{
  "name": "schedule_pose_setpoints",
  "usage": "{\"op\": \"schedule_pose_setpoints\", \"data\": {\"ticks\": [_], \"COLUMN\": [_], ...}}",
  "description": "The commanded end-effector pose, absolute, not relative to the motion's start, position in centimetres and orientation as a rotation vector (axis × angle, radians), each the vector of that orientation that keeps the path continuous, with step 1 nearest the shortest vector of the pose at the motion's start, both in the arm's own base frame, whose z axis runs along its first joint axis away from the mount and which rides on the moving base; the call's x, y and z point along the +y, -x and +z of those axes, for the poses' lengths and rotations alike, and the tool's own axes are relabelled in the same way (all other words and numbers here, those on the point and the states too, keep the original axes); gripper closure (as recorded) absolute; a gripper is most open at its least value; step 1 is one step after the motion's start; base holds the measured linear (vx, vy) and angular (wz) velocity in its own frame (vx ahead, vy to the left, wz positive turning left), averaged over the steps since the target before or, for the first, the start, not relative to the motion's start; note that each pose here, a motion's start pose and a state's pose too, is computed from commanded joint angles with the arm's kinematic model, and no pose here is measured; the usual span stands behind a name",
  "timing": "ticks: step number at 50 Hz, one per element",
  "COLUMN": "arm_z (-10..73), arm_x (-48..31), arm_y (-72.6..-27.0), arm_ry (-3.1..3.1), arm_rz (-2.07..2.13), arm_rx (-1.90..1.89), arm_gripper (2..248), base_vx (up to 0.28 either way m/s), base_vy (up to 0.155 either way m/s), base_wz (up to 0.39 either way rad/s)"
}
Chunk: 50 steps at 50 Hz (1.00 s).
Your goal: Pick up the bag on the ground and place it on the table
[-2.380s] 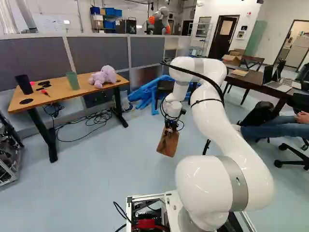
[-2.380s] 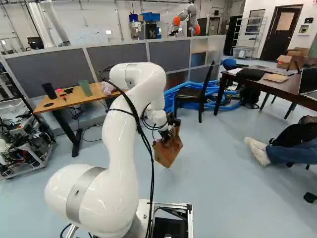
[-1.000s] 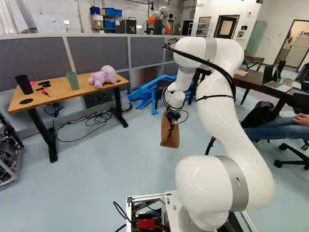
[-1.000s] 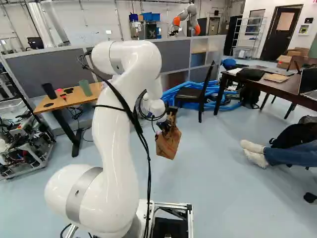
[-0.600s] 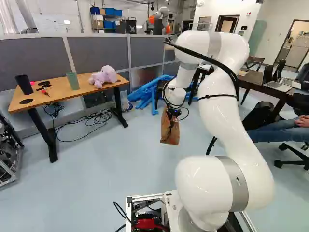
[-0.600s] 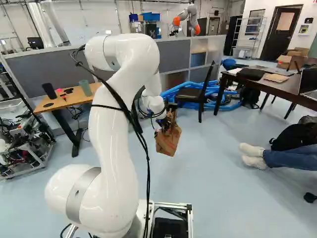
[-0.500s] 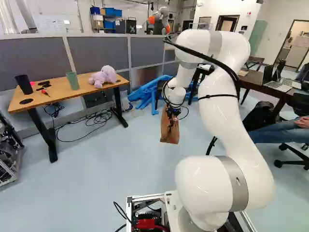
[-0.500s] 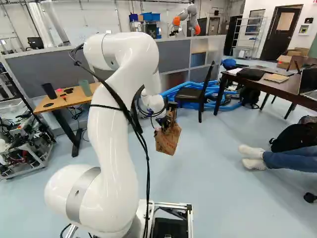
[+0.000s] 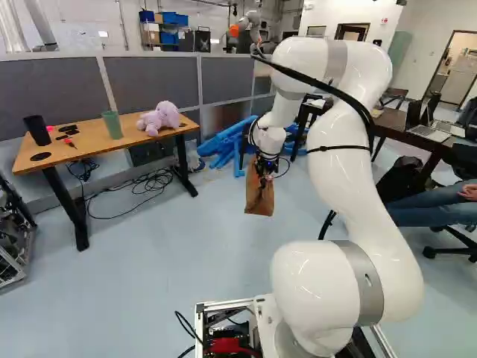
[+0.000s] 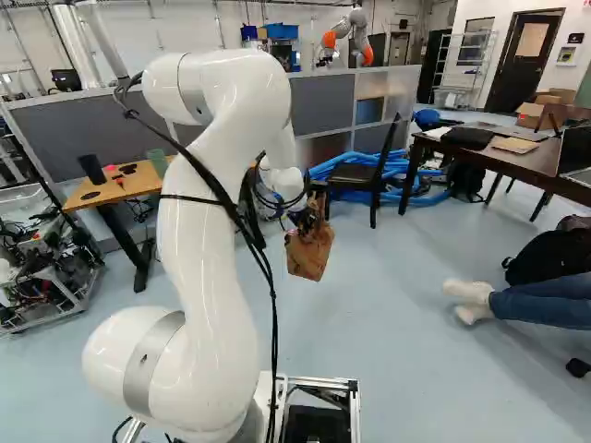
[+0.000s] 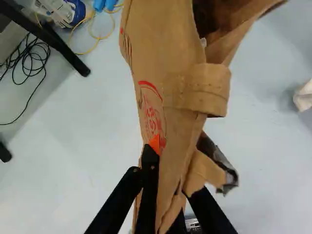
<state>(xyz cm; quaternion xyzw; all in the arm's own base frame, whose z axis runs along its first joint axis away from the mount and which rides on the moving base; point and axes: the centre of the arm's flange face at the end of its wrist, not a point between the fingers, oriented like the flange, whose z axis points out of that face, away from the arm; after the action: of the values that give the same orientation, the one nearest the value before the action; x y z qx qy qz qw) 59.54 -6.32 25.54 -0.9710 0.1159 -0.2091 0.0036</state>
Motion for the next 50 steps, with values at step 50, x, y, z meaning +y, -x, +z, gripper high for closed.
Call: {"op": "schedule_pose_setpoints", "data": {"ticks": [50], "arm_z": [31.7], "arm_x": [-3.8], "arm_y": [-62.6], "arm_ry": [2.985], "arm_rz": [-0.648], "arm_rx": [0.275], "arm_gripper": [229], "base_vx": [0.000], "base_vy": [0.000], "base_wz": [0.000]}}
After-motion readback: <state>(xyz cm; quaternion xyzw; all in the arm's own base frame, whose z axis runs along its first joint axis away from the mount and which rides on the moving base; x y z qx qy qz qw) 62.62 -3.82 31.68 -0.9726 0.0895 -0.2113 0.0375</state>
